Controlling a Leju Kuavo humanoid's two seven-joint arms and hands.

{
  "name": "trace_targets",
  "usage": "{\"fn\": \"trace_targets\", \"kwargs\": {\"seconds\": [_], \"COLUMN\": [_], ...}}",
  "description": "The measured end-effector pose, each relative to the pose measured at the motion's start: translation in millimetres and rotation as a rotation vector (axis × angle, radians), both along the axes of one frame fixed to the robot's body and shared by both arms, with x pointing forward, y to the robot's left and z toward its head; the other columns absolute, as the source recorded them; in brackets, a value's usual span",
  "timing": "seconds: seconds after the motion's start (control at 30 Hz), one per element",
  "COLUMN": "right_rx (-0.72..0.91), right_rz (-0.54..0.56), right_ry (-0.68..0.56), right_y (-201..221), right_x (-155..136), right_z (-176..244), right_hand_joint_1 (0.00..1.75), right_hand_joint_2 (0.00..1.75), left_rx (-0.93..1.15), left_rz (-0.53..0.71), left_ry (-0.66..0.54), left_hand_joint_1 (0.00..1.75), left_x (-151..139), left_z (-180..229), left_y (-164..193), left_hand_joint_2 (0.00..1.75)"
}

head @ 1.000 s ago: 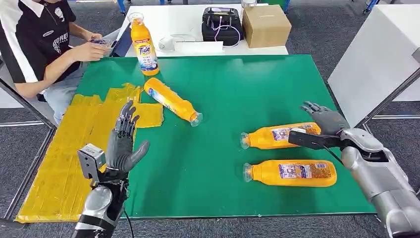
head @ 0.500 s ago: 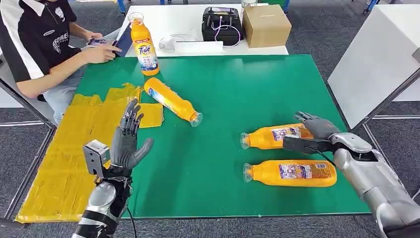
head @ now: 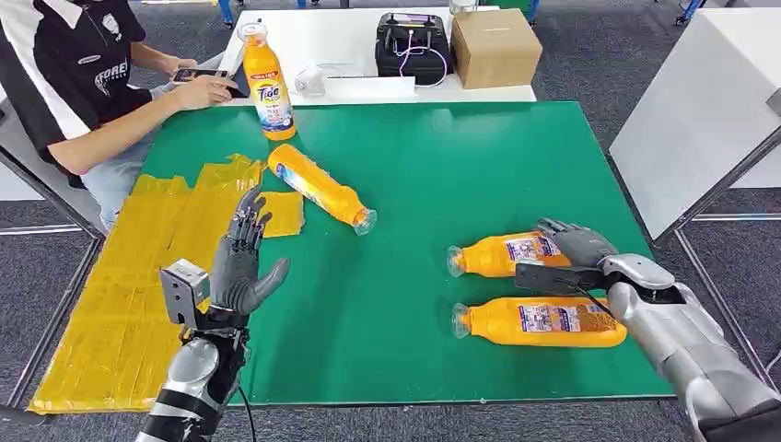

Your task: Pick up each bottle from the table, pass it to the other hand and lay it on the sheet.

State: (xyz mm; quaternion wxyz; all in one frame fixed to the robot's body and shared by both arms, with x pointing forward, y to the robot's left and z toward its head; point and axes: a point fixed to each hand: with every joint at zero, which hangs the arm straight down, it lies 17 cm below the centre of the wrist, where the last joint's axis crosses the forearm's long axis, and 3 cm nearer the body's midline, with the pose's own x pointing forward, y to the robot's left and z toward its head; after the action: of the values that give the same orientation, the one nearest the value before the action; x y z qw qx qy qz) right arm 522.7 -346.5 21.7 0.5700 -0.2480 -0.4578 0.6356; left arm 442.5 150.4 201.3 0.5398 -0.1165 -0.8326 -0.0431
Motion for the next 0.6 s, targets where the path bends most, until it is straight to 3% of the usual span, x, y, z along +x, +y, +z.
{"fn": "trace_targets", "kwargs": {"seconds": [0.03, 0.07, 0.23, 0.6], "right_rx": [-0.001, -0.003, -0.017, -0.156], "right_rz": [-0.001, -0.004, -0.012, -0.032], "right_ry": [0.0, 0.003, 0.002, -0.082], "right_y": [-0.3, -1.2, -3.2, -5.8], "right_x": [0.4, 0.5, 1.4, 14.3], "right_z": [-0.5, -1.6, -6.1, -3.9], "right_hand_joint_1": [0.68, 1.34, 1.59, 1.52], "right_hand_joint_2": [1.75, 1.75, 1.75, 1.75], "left_rx": [0.001, 0.001, 0.0, 0.004], "left_rz": [-0.002, -0.003, -0.004, 0.003], "left_ry": [0.0, 0.001, 0.008, 0.022], "left_hand_joint_1": [0.0, 0.0, 0.0, 0.0], "left_x": [0.2, 0.6, 2.7, 4.0], "left_z": [-0.2, -0.4, -2.6, -7.0], "left_y": [-0.7, -1.4, -1.9, -0.9], "left_hand_joint_2": [1.75, 1.75, 1.75, 1.75]}}
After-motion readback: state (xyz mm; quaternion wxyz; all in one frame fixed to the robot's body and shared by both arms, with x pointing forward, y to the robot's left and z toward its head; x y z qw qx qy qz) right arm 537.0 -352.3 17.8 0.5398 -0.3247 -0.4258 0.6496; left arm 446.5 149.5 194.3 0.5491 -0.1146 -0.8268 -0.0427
